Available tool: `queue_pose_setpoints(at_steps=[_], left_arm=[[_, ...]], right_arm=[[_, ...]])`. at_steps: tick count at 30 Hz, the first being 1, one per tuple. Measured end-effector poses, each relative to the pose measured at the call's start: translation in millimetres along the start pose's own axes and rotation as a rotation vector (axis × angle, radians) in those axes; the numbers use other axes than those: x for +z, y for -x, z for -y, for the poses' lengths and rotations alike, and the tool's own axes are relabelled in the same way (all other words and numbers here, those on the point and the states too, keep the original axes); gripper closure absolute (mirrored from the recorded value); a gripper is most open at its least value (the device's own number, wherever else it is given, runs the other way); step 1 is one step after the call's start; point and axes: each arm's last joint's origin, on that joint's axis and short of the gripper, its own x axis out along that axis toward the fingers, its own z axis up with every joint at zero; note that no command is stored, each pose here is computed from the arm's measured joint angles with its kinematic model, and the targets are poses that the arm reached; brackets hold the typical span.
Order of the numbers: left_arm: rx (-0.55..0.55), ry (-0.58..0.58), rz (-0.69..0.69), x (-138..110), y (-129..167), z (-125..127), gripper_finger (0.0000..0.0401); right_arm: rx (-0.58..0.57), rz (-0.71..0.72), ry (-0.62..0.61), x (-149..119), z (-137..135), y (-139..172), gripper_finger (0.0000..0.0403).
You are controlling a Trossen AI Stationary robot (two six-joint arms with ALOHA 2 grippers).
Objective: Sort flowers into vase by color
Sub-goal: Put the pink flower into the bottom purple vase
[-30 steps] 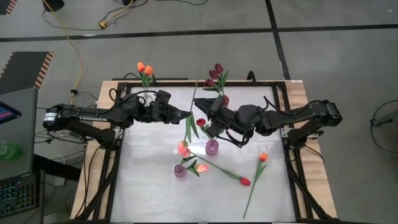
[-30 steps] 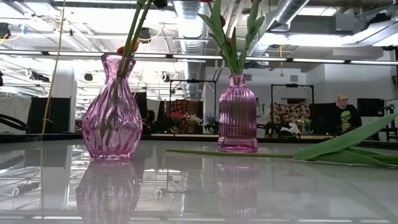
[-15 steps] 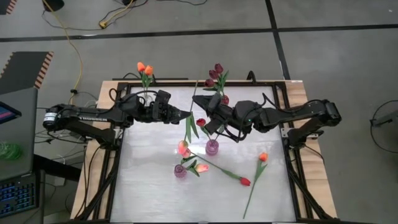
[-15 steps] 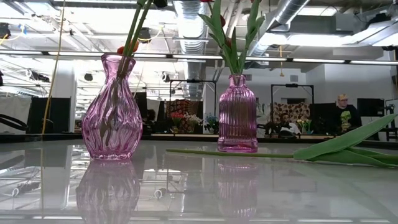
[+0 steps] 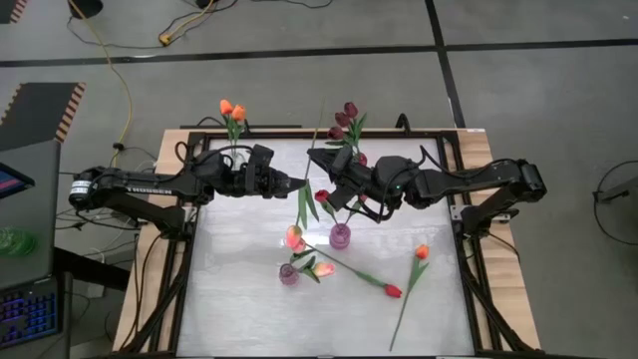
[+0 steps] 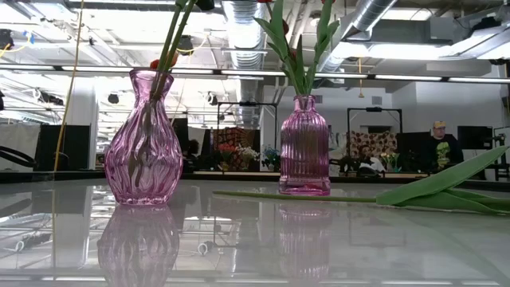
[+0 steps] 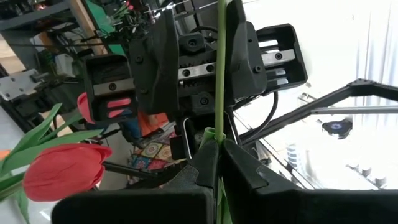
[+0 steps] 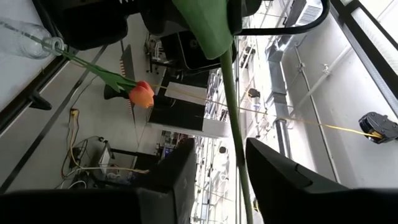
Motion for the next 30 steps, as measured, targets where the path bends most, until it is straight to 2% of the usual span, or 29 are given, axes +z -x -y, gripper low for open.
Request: queue_pose_setpoints(at_steps=[15, 23, 30], left_arm=[[0.001, -0.067, 0.001, 0.0, 0.0, 0.0, 0.0401], [0.022, -0.271, 0.043, 1.2, 0.0, -0.5, 0.0401], [0.032, -0.447, 0.072, 2.2, 0.1, 0.1, 0.0386]], right_arm=[[-0.002, 0.005, -0.002, 0.2, 0.1, 0.1, 0.0339], [-0.003, 0.003, -0.002, -0.1, 0.2, -0.1, 0.0371], [0.000, -0.010, -0.003, -0.5, 0.2, -0.1, 0.0372]])
